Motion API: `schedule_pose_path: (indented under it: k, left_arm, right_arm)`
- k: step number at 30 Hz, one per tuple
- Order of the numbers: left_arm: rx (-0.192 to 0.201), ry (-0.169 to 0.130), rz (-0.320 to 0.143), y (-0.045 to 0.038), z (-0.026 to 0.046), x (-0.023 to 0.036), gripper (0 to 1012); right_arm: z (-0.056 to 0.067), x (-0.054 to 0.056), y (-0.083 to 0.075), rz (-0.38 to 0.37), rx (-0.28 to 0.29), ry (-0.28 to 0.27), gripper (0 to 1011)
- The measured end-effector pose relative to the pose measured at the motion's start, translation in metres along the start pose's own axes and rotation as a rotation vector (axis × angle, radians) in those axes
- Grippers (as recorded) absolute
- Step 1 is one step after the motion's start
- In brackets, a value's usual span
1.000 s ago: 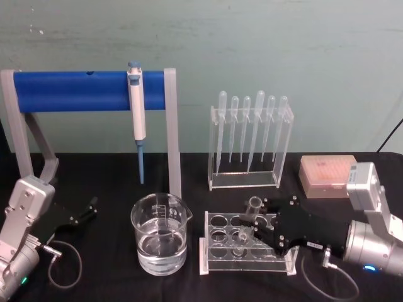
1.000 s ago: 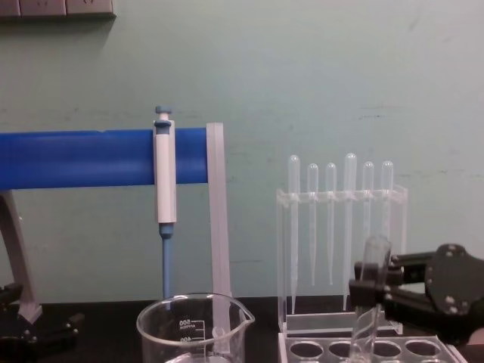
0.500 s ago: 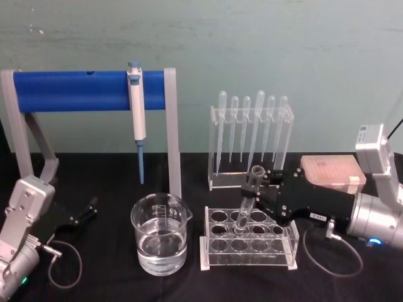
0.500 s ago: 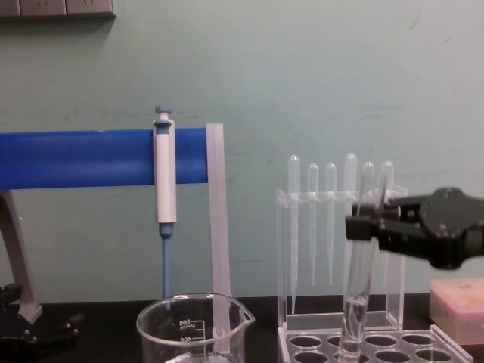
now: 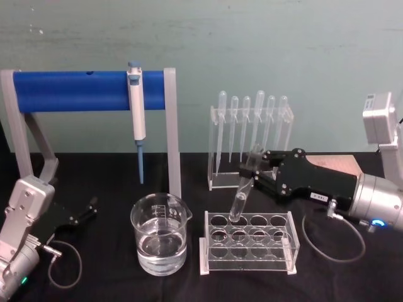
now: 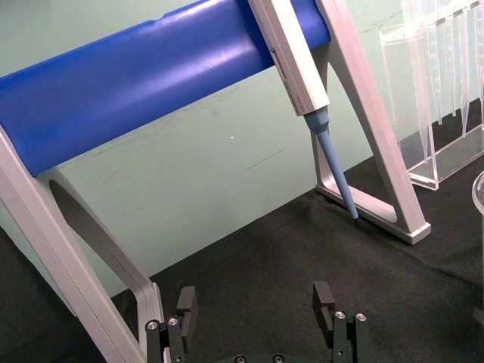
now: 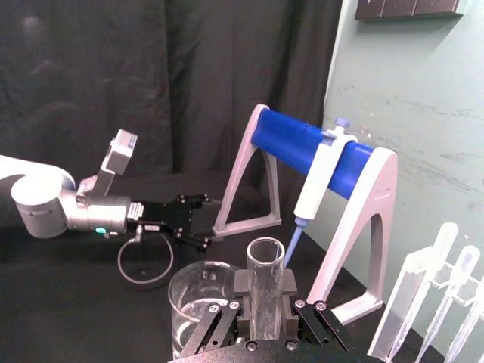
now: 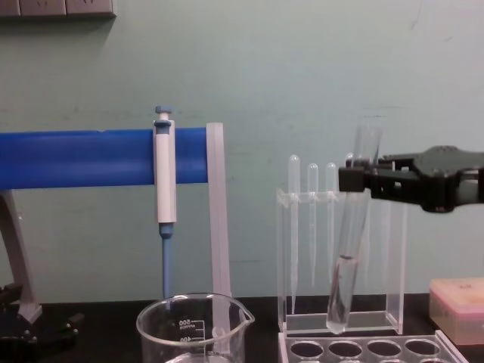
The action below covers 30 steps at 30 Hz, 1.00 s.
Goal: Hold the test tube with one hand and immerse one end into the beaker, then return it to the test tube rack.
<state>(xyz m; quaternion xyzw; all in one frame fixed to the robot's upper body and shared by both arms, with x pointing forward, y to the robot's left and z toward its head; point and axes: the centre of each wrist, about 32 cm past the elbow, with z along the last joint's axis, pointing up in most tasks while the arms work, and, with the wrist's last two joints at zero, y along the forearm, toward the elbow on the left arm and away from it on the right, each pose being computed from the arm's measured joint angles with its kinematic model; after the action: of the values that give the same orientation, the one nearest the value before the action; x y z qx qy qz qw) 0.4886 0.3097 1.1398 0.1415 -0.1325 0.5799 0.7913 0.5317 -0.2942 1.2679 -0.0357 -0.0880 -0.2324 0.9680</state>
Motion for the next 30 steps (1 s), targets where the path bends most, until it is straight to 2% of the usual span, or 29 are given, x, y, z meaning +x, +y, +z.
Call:
schedule_pose_path:
  k: [7, 16, 18, 22, 24, 30]
  left_arm:
    - [0.0, 0.0, 0.0, 0.0, 0.0, 0.0, 1000]
    - [0.0, 0.0, 0.0, 0.0, 0.0, 0.0, 1000]
    - [0.0, 0.0, 0.0, 0.0, 0.0, 0.0, 1000]
    - [0.0, 0.0, 0.0, 0.0, 0.0, 0.0, 1000]
    - [0.0, 0.0, 0.0, 0.0, 0.0, 0.0, 1000]
    - [0.0, 0.0, 0.0, 0.0, 0.0, 0.0, 1000]
  right_arm:
    - [0.013, 0.004, 0.007, 0.01, -0.006, 0.035, 224]
    - [0.032, 0.007, 0.019, 0.034, -0.029, 0.041, 224]
    - [0.042, 0.007, 0.028, 0.054, -0.027, 0.027, 224]
    - [0.05, 0.007, 0.037, 0.072, -0.021, 0.014, 225]
    - [0.059, 0.007, 0.047, 0.097, -0.009, 0.001, 224]
    - [0.066, 0.006, 0.069, 0.144, 0.008, -0.008, 224]
